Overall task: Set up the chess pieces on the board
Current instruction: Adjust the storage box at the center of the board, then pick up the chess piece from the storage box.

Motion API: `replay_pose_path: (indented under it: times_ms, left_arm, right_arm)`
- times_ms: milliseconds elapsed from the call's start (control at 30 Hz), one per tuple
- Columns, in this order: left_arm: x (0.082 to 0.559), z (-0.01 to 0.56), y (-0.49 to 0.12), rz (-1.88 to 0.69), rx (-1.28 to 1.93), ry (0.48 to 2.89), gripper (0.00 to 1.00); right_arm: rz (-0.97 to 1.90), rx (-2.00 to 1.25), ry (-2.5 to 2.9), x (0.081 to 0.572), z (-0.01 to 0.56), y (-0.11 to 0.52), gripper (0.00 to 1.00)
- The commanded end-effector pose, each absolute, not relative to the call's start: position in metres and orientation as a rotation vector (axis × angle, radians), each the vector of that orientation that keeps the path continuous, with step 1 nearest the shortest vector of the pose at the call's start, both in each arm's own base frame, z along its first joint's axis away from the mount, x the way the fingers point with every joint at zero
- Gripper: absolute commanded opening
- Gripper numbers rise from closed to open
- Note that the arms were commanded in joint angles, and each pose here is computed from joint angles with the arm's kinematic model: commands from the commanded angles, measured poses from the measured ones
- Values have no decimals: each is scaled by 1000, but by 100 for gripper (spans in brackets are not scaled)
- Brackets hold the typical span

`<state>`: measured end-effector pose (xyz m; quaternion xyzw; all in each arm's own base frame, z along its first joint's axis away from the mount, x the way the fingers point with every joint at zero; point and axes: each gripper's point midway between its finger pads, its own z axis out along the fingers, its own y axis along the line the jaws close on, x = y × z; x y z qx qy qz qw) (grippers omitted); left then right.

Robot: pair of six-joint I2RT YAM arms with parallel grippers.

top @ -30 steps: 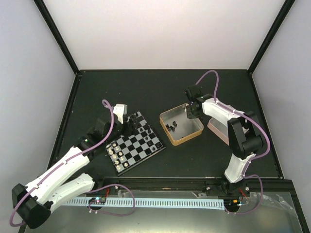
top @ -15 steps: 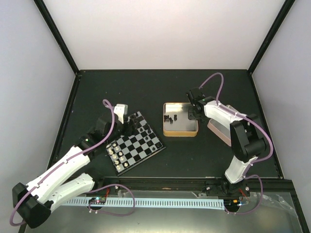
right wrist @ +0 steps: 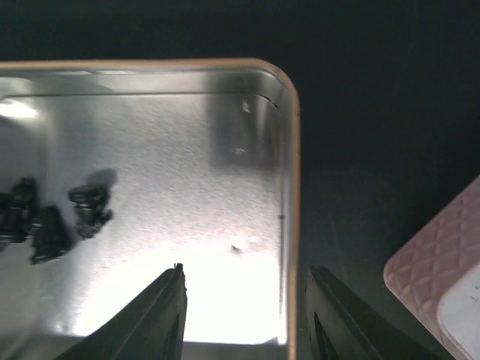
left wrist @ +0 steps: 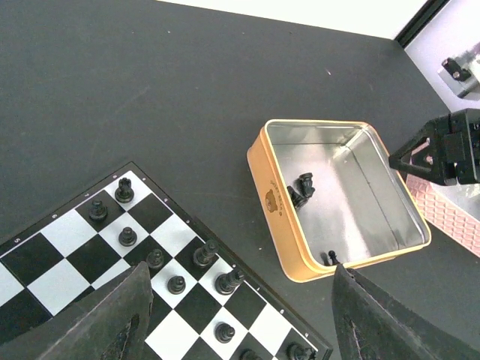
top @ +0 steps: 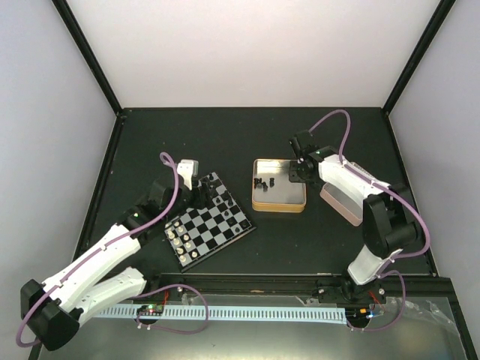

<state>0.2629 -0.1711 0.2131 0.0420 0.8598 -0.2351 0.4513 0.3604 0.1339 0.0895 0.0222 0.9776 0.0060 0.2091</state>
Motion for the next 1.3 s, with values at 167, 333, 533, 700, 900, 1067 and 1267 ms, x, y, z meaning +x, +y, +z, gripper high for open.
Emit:
replay_pose_path:
  times_ms: [167,333,533,700,900,1067,1267]
  left_arm:
    - [272,222,-167,-582,40,2077,68]
    - [273,223,-163,-569,19,2062,69]
    - [272,222,-162,-571,14,2060,69]
    - [272,219,-163,-575,11,2067,70]
    - [273,219,-163,-574,15,2065,70]
    - [273,218,-163,-572,16,2067,70]
    - [272,218,-163,-572,17,2068,70]
  right_arm:
    - [118,-40,2669,376,111,193,46]
    - [171,12,2691,389,91,210,45]
    - [144,35,2763,398,62,218,44]
    - [151,30,2784,400,49,223,44]
    - [161,19,2815,400,38,228,42]
    - [167,14,2838,397,29,231,37]
    - [144,21,2846,398,22,230,28]
